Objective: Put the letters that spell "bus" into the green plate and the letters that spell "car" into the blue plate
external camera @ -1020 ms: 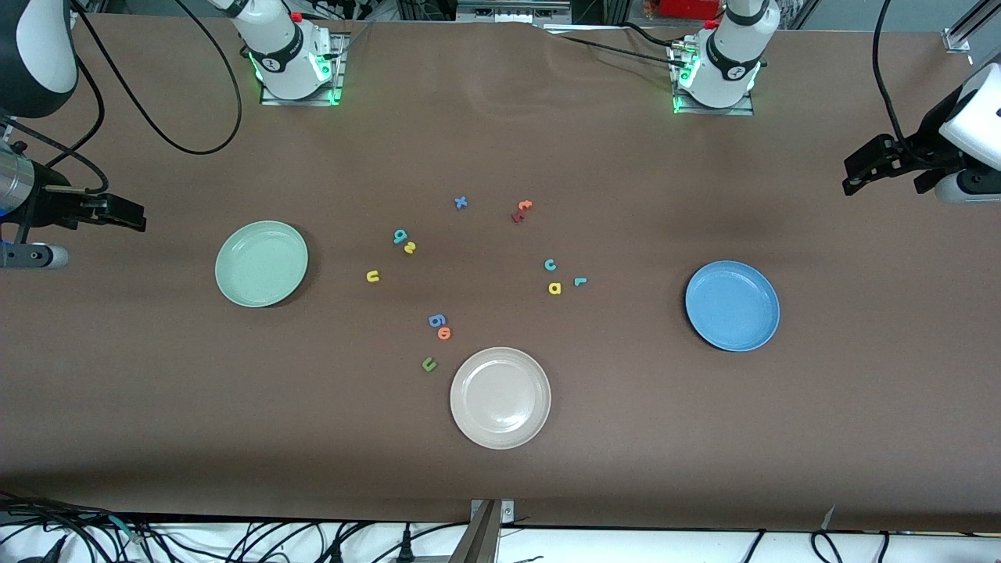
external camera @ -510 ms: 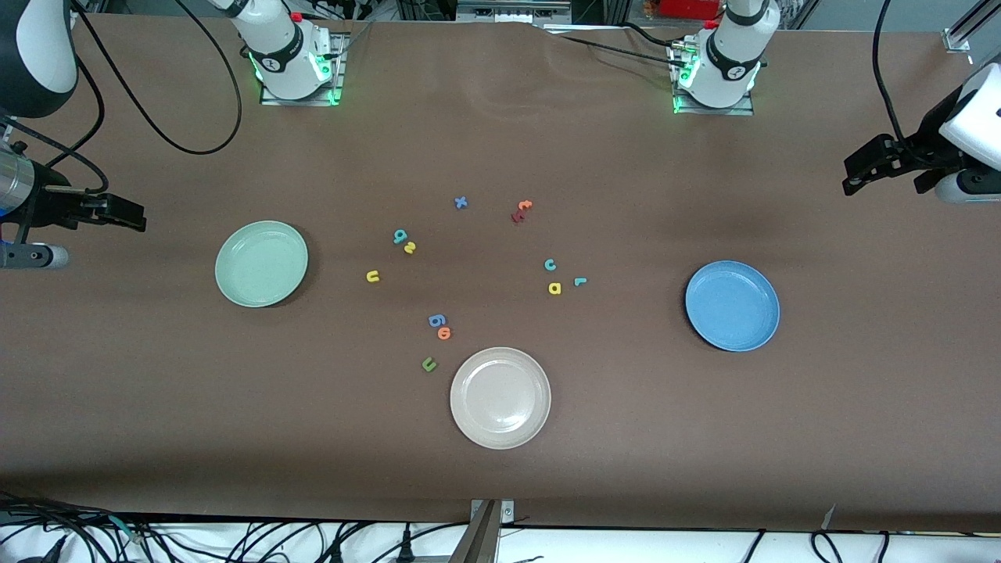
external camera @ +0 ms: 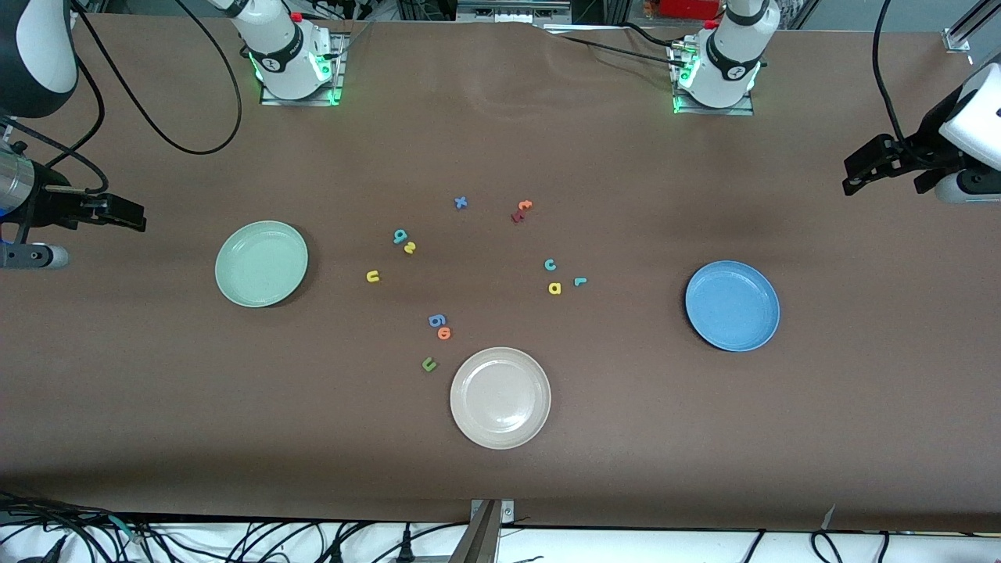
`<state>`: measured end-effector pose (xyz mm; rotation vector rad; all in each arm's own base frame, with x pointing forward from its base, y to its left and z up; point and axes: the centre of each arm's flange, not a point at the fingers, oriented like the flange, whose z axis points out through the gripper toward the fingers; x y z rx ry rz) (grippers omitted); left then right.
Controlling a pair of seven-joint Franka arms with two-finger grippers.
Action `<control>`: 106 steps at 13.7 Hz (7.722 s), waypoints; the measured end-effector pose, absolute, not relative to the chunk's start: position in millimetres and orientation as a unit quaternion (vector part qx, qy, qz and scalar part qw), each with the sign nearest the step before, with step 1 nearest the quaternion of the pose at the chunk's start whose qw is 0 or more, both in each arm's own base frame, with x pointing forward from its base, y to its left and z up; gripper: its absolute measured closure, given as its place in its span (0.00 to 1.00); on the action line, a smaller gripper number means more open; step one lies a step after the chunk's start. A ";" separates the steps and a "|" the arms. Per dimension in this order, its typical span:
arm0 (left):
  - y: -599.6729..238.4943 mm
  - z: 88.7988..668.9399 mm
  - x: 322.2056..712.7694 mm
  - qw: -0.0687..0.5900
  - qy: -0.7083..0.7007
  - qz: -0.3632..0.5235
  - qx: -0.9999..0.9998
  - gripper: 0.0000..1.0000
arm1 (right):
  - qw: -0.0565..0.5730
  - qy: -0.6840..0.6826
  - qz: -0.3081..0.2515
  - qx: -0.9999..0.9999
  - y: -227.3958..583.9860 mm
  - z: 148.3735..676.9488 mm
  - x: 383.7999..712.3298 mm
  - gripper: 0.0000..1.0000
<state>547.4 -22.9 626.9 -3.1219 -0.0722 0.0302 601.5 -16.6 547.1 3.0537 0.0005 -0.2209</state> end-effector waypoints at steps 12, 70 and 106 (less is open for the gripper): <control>-22.9 626.9 547.4 0.009 -0.023 0.010 -1.000 0.00 | 0.040 -0.020 -0.071 0.996 -14.3 547.0 601.5 0.00; -313.9 193.0 565.4 -0.040 -0.079 0.091 -0.992 0.00 | 0.006 -0.444 -0.039 0.895 247.1 172.5 542.7 0.14; -261.1 236.4 606.2 0.005 -0.062 0.185 -0.981 0.70 | -0.006 -0.435 -0.024 0.900 245.3 178.5 547.2 0.73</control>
